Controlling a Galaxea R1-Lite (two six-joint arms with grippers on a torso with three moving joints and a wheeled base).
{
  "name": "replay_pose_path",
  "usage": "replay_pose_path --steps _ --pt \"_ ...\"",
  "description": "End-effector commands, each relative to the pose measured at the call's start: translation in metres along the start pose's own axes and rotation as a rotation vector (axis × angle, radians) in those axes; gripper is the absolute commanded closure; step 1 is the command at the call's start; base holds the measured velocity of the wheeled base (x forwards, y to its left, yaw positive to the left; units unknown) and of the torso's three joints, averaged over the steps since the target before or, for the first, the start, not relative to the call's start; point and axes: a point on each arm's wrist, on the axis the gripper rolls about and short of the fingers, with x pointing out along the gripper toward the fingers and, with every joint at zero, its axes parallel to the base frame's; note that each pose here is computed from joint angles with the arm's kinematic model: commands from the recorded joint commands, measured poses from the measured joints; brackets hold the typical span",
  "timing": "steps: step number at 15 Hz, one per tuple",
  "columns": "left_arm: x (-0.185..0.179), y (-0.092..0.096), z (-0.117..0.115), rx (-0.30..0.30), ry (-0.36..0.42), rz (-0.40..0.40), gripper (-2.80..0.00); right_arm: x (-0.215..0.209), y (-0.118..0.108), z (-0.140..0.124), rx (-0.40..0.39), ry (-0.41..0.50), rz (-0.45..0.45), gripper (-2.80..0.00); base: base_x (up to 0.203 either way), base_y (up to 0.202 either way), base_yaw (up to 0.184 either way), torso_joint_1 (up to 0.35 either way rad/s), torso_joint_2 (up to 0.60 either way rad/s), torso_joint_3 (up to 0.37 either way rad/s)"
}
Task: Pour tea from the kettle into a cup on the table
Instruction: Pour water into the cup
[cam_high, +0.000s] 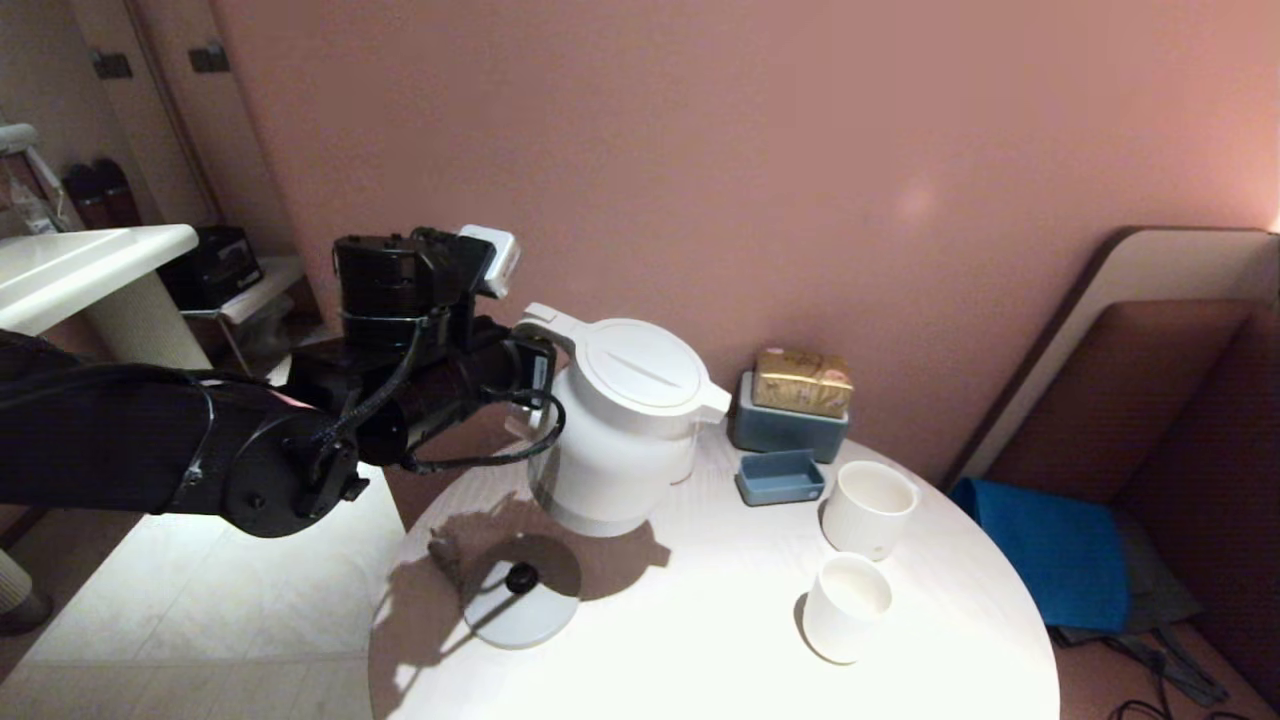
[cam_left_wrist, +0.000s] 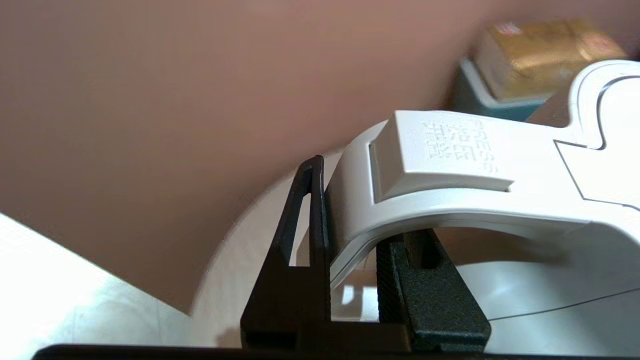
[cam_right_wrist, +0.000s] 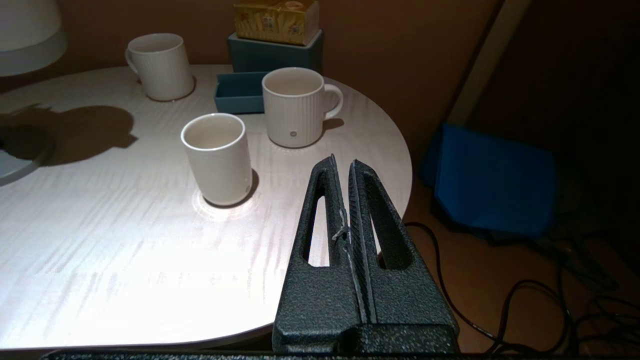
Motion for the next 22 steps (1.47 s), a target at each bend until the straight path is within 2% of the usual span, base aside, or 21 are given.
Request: replay_pose_path --steps 1,5,9,13,15,22 --pt "0.004 -0.014 0.001 0.005 -0.001 -0.029 0.00 0.000 0.000 0.000 0.000 0.002 0.000 0.00 0.000 0.000 0.000 0.000 0.00 0.000" --pt "0.013 -0.040 -0.010 0.017 0.025 -0.081 0.00 0.000 0.000 0.000 0.000 0.002 0.000 0.00 0.000 0.000 0.000 0.000 0.00 0.000" --pt "0.019 -0.060 -0.016 0.016 0.040 -0.096 0.00 0.000 0.000 0.000 0.000 0.002 0.000 0.00 0.000 0.000 0.000 0.000 0.00 0.000" --pt "0.029 -0.073 -0.028 -0.003 0.066 -0.117 0.00 0.000 0.000 0.000 0.000 0.002 0.000 0.00 0.000 0.000 0.000 0.000 0.00 0.000" --pt "0.032 -0.082 -0.030 -0.032 0.064 -0.133 0.00 0.000 0.000 0.000 0.000 0.002 0.000 0.00 0.000 0.000 0.000 0.000 0.00 0.000" --pt "0.048 -0.093 -0.048 -0.022 0.100 -0.136 0.00 0.000 0.000 0.000 0.000 0.002 0.000 0.00 0.000 0.000 0.000 0.000 0.00 0.000"
